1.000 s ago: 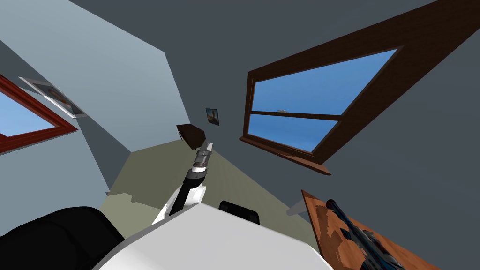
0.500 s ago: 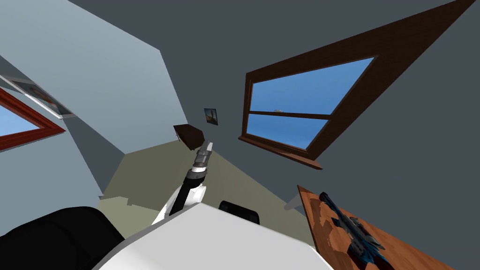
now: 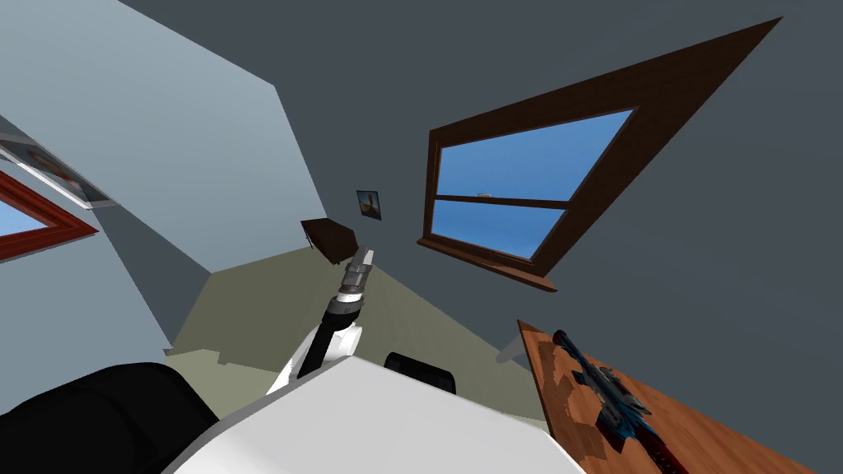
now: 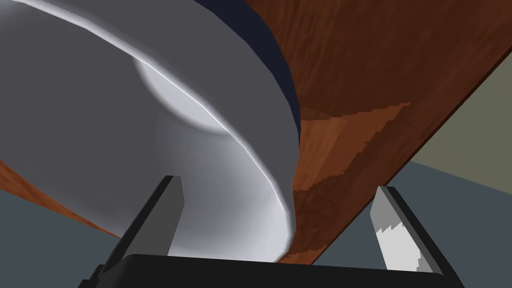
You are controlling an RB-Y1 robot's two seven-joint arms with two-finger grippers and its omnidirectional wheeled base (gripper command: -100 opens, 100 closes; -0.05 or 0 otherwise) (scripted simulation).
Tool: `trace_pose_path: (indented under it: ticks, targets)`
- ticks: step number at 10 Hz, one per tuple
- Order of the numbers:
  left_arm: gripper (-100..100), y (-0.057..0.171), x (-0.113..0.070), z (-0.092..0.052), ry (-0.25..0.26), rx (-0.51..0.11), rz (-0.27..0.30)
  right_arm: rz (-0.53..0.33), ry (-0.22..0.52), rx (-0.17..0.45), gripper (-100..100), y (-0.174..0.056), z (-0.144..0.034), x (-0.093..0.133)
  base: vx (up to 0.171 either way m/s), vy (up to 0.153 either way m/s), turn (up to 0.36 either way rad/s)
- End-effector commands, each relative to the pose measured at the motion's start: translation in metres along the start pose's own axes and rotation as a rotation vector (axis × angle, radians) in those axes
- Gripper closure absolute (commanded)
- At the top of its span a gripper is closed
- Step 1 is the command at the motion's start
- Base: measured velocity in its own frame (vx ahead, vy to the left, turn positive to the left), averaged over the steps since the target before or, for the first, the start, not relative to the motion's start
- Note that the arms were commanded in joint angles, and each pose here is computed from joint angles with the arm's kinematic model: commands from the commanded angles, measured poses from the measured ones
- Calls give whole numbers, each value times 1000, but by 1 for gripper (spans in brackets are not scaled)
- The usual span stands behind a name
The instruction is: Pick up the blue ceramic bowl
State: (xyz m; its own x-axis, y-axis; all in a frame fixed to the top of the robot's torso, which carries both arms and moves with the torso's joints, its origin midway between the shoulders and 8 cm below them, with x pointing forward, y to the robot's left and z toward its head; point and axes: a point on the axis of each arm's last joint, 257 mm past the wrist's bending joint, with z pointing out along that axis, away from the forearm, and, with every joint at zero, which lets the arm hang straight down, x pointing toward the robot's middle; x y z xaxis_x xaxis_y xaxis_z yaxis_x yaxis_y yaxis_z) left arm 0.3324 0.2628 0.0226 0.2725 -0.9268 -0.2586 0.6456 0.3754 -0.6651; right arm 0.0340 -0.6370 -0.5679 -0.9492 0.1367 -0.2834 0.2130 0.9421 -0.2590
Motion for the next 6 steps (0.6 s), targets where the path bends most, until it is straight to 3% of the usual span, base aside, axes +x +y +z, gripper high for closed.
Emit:
trace_pose_path:
  ticks: [1, 2, 3, 6]
  targets:
    - [0, 0, 0, 0, 0, 0, 0, -6, -2, 2, -100, 0, 0, -3, -25, 1, 2]
    - [0, 0, 0, 0, 0, 0, 0, 6, -2, 2, -100, 0, 0, -3, -8, 2, 3]
    - [0, 0, 0, 0, 0, 0, 0, -49, -17, 12, -100, 0, 3, -27, -40, -2, -92]
    - [0, 0, 0, 0, 0, 0, 0, -8, -17, 13, -100, -1, 3, -26, -24, 3, -21]
